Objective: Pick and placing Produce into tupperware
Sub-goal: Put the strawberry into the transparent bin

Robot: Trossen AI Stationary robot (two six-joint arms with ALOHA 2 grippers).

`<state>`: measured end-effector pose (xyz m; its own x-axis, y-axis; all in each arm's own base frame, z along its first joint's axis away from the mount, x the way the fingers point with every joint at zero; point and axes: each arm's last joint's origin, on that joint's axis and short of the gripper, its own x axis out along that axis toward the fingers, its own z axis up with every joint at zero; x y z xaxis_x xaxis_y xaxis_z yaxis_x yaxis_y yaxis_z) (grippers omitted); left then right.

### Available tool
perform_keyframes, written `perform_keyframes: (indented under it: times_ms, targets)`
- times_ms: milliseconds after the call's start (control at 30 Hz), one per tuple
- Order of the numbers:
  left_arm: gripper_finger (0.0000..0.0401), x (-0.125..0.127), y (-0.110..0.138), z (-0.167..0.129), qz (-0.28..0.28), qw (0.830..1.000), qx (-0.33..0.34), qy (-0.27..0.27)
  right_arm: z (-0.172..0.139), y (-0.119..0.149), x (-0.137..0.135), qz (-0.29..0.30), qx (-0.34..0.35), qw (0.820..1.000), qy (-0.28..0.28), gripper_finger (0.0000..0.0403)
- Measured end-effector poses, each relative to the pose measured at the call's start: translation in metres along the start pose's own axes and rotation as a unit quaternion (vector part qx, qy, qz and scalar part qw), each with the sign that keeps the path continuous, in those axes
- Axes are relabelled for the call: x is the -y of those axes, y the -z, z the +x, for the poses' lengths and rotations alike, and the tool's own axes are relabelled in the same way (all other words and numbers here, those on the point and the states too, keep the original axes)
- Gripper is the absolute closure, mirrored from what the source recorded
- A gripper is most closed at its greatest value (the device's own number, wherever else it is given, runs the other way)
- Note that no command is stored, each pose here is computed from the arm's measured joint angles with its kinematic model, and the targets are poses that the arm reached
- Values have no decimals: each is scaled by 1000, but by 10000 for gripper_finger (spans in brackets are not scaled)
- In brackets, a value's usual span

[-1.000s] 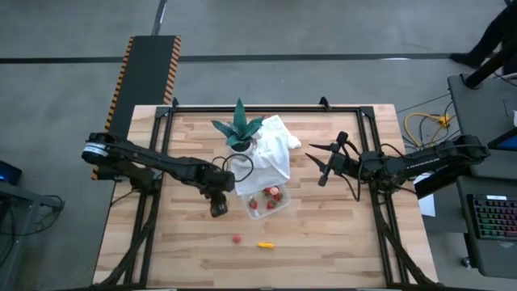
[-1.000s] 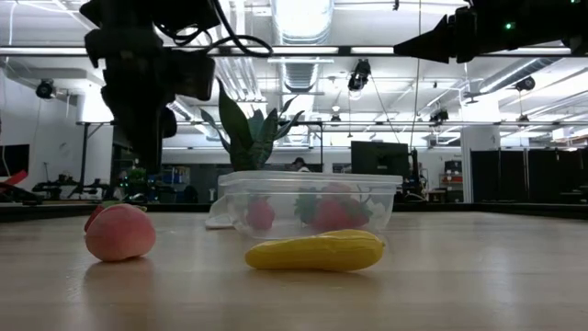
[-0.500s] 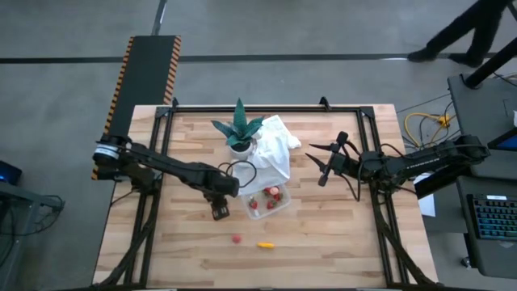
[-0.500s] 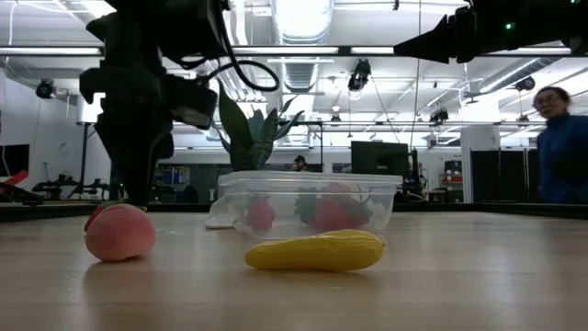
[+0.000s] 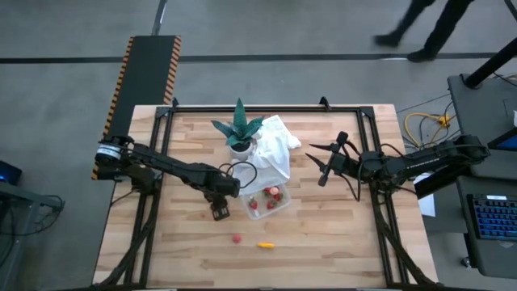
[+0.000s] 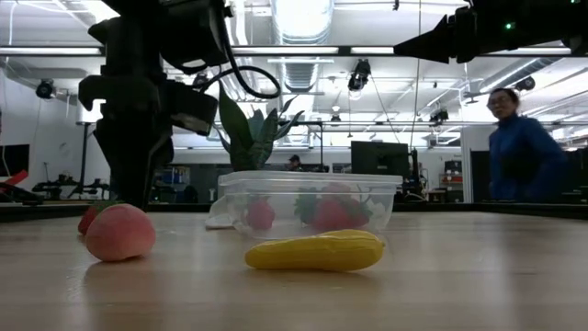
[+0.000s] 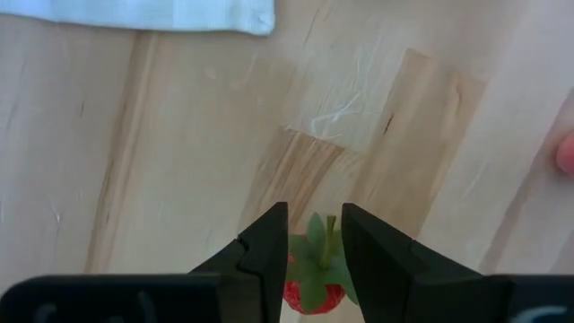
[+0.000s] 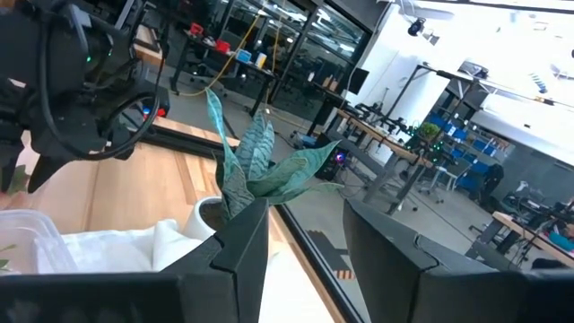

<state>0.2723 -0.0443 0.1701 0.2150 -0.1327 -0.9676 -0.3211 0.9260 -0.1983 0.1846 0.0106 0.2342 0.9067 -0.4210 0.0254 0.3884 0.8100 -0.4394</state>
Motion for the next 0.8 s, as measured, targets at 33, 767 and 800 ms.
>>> perform_keyframes:
  times_ms: [33,767,800]
  targets:
    - [309,0,0,0,0,1000,0,0,0,0,0,0,0,1000,0,264]
    - [334,-2,4,3,15,1000,-12,6,0,0,0,0,0,1000,0,264]
    - [336,-2,4,3,15,1000,-12,6,0,0,0,0,0,1000,0,264]
